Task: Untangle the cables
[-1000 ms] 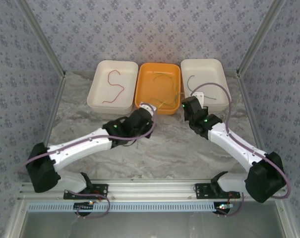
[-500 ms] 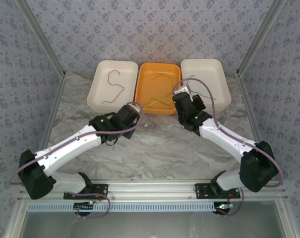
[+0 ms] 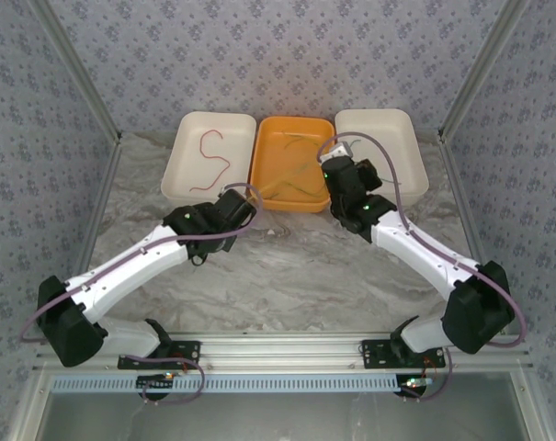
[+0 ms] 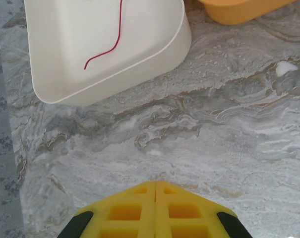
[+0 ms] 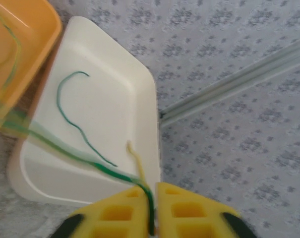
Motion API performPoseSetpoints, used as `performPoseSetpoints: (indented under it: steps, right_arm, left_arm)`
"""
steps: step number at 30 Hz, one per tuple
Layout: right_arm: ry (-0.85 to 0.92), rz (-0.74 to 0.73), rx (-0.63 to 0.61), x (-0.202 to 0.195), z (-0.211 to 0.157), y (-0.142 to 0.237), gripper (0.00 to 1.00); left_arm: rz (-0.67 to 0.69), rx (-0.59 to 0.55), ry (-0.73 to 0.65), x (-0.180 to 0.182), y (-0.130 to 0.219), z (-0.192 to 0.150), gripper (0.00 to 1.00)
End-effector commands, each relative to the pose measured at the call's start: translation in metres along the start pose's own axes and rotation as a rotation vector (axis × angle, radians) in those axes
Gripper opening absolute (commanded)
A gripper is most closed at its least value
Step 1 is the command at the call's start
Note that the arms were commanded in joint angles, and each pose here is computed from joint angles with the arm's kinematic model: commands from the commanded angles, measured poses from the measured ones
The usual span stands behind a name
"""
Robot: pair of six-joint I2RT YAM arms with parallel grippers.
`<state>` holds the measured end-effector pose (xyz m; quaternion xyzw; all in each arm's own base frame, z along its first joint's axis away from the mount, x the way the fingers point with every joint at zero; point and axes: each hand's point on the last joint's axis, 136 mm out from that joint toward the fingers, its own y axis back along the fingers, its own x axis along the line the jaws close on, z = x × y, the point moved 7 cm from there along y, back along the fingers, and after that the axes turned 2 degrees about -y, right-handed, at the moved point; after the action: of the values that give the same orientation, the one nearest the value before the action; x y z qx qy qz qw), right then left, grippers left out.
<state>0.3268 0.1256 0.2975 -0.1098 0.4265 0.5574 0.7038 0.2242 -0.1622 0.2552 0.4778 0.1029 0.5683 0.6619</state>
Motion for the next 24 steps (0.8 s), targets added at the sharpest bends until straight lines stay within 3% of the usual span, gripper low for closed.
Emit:
performPoseSetpoints:
  steps: [1,4,7,10,14,17,24]
  right_arm:
    - [0.013,0.263,-0.060,0.003,0.000,0.030,0.55]
    - [-0.062,0.542,-0.089,0.016,-0.007,0.056,0.63]
    - [-0.187,0.639,-0.111,0.016,-0.017,0.072,0.64]
    - [-0.476,0.656,-0.082,-0.002,-0.027,0.076,0.58]
    - [-0.974,0.723,-0.093,-0.020,-0.042,0.085,0.59]
    - [-1.330,0.746,-0.073,-0.023,-0.054,0.087,0.63]
    - [-1.882,0.961,0.001,-0.004,-0.049,0.087,0.74]
  left_arm:
    - [-0.040,-0.035,0.040,0.010,0.017,0.002,0.00]
    - [-0.178,-0.100,0.087,0.001,0.027,0.012,0.00]
    - [-0.284,-0.148,0.118,-0.007,0.035,0.019,0.00]
    - [-0.343,-0.193,0.146,-0.008,0.042,0.024,0.00]
    - [-0.404,-0.254,0.174,-0.006,0.053,0.028,0.00]
    - [-0.439,-0.301,0.198,-0.003,0.063,0.030,0.00]
    - [-0.533,-0.407,0.265,0.003,0.086,0.031,0.00]
